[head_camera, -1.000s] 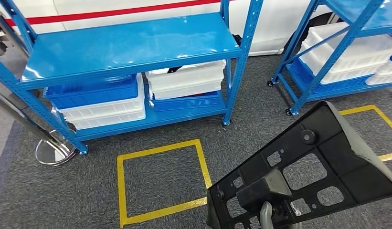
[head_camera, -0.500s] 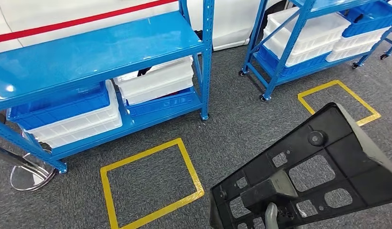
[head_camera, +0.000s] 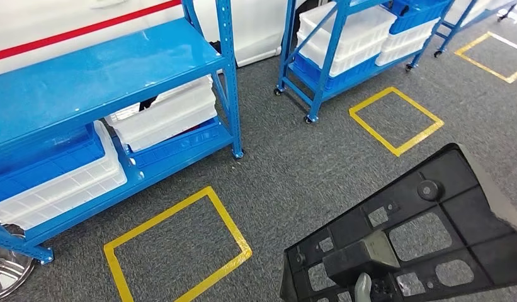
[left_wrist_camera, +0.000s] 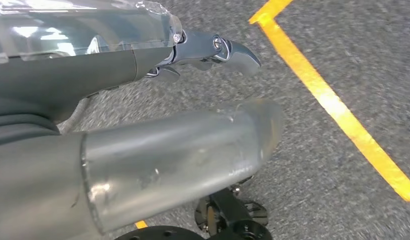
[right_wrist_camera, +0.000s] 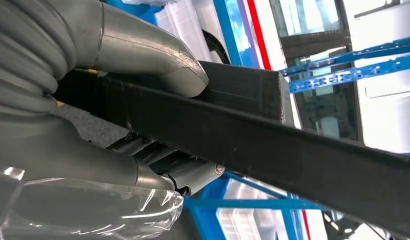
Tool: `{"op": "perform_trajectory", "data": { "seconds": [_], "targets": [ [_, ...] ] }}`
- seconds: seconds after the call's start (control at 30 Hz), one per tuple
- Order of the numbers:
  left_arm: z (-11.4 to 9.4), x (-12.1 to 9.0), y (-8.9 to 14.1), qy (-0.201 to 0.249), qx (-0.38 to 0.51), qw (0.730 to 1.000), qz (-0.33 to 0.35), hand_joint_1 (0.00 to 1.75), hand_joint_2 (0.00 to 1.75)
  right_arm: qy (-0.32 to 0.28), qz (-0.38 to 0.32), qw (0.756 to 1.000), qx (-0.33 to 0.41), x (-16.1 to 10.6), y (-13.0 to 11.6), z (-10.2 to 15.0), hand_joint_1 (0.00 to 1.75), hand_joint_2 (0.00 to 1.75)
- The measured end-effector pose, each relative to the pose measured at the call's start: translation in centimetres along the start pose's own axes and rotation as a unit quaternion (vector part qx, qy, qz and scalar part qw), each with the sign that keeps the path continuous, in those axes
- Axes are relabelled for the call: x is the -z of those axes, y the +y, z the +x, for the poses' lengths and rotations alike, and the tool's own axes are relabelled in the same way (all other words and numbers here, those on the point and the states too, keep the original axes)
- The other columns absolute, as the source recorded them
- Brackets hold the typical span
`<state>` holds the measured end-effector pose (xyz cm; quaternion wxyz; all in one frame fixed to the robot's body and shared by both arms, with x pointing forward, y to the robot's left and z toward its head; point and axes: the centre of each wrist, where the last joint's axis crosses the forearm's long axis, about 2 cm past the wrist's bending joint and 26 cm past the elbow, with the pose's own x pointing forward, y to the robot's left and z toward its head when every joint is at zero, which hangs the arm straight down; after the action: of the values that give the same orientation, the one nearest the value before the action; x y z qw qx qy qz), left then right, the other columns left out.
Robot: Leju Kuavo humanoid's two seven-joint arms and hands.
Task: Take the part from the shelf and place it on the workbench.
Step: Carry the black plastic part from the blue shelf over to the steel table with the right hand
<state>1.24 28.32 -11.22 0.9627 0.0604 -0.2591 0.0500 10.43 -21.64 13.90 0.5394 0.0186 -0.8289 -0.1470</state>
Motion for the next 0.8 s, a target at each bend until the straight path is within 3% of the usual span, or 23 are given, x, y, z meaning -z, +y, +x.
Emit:
{"op": "perform_trajectory", "data": {
  "seconds": [0.8],
  "targets": [
    [-0.48,-0.31,-0.26,0.019,-0.01,1.0,-0.01,0.0,0.0,0.0,0.001,1.0,0.001,0.61,0.18,0.25,1.75,1.75]
  ]
}}
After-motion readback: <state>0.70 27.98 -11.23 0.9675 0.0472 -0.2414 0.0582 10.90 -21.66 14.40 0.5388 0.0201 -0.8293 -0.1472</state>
